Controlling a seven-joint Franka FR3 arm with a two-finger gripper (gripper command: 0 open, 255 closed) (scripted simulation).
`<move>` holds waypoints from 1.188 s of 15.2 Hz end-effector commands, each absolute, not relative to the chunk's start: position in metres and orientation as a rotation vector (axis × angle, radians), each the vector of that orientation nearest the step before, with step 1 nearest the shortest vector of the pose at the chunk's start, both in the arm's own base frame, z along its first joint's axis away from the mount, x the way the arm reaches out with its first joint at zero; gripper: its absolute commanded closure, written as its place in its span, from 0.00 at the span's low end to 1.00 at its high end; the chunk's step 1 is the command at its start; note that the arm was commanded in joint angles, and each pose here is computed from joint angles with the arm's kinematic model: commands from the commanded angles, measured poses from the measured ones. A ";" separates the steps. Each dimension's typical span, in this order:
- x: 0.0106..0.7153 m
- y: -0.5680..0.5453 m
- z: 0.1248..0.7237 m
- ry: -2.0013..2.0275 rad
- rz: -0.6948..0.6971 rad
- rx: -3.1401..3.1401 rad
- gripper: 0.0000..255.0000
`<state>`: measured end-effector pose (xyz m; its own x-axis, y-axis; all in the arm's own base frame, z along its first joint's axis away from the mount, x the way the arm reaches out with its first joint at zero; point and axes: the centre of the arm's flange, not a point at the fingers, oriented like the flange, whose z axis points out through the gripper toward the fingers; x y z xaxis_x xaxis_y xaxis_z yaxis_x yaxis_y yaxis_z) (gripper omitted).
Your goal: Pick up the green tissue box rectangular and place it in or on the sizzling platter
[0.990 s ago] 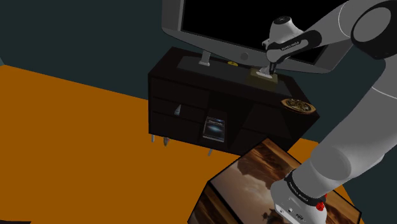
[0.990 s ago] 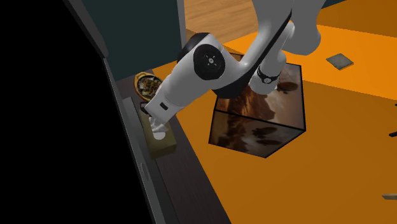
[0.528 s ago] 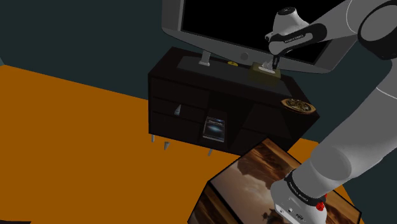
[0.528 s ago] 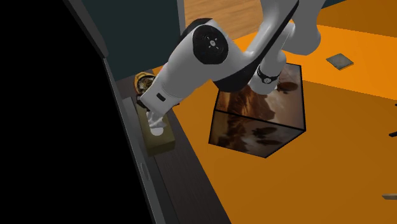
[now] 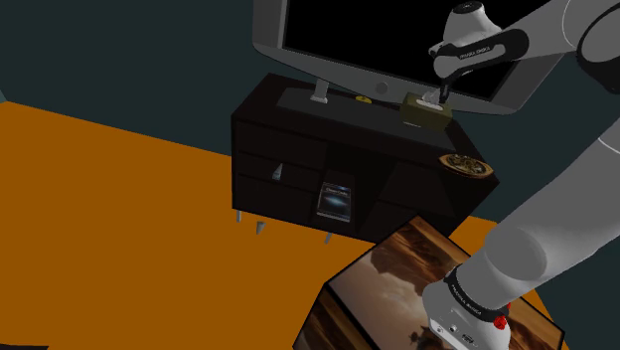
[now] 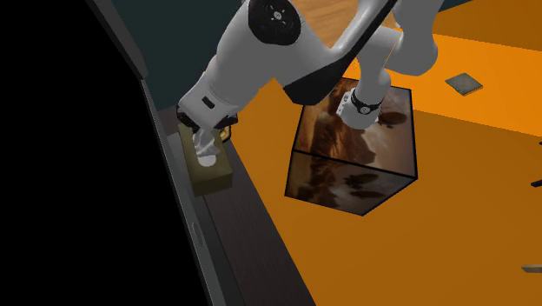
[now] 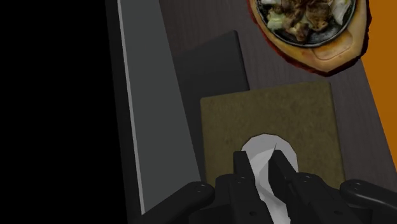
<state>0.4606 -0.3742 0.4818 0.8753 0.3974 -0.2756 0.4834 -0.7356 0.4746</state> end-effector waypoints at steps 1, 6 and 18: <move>0.439 -0.389 0.483 0.639 -0.209 2.494 1.00; 0.387 -0.429 0.494 0.639 -0.209 2.494 1.00; 0.262 -0.523 0.520 0.639 -0.209 2.494 1.00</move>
<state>0.2723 -0.5148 0.5154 0.8759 0.3964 -0.2752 0.4823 -0.7360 0.4751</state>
